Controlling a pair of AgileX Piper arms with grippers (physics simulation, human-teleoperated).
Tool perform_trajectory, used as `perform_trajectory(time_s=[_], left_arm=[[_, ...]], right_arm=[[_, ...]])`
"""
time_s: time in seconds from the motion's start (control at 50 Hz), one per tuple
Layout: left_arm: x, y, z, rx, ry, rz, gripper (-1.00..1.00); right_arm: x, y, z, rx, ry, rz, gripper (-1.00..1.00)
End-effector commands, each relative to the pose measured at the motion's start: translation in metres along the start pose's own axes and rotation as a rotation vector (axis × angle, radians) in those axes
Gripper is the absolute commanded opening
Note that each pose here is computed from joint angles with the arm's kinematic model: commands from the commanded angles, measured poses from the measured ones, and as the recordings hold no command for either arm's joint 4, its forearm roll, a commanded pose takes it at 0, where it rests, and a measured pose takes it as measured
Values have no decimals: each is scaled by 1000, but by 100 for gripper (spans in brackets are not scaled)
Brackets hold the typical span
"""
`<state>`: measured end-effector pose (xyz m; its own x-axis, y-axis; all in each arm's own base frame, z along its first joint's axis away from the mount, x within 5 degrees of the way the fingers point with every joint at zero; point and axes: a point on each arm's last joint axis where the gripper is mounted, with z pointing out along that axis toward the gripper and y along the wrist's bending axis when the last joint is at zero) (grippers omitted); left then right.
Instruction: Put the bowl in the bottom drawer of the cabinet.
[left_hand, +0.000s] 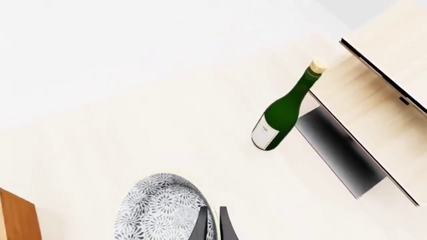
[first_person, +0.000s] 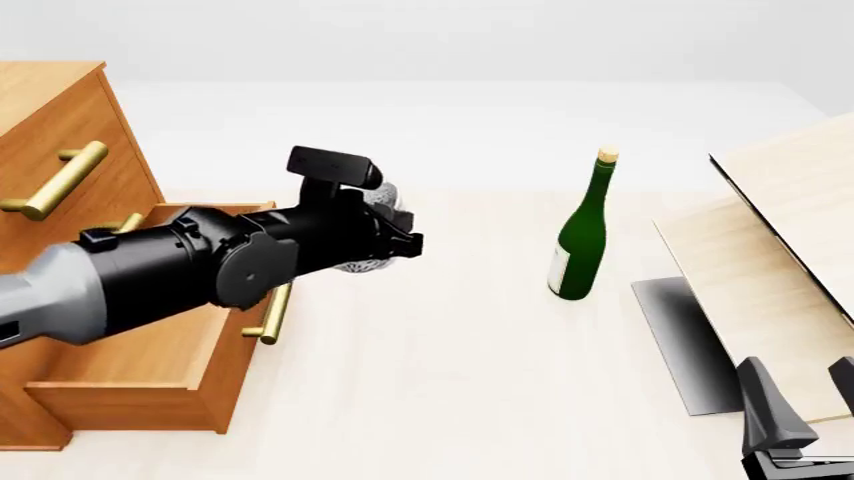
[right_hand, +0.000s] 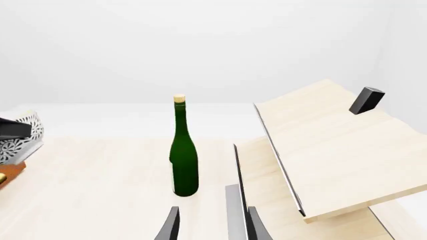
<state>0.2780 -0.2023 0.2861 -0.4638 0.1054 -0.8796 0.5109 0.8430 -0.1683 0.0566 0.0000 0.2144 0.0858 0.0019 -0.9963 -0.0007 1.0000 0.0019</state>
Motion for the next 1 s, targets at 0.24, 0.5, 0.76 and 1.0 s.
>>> perform_trajectory(time_s=[0.24,0.5,0.76,1.0], left_arm=[[-8,27,-39,-70,-77,-6,-100],[-12,40,-55,-112,-107,-22,-100],[-12,56,-76,-171,-119,-29,-100],[-7,67,-92,-213,-138,-51,-100]], right_arm=[[0,0,0,0,0,0,100],[0,0,0,0,0,0,100],[0,0,0,0,0,0,100],[0,0,0,0,0,0,100]])
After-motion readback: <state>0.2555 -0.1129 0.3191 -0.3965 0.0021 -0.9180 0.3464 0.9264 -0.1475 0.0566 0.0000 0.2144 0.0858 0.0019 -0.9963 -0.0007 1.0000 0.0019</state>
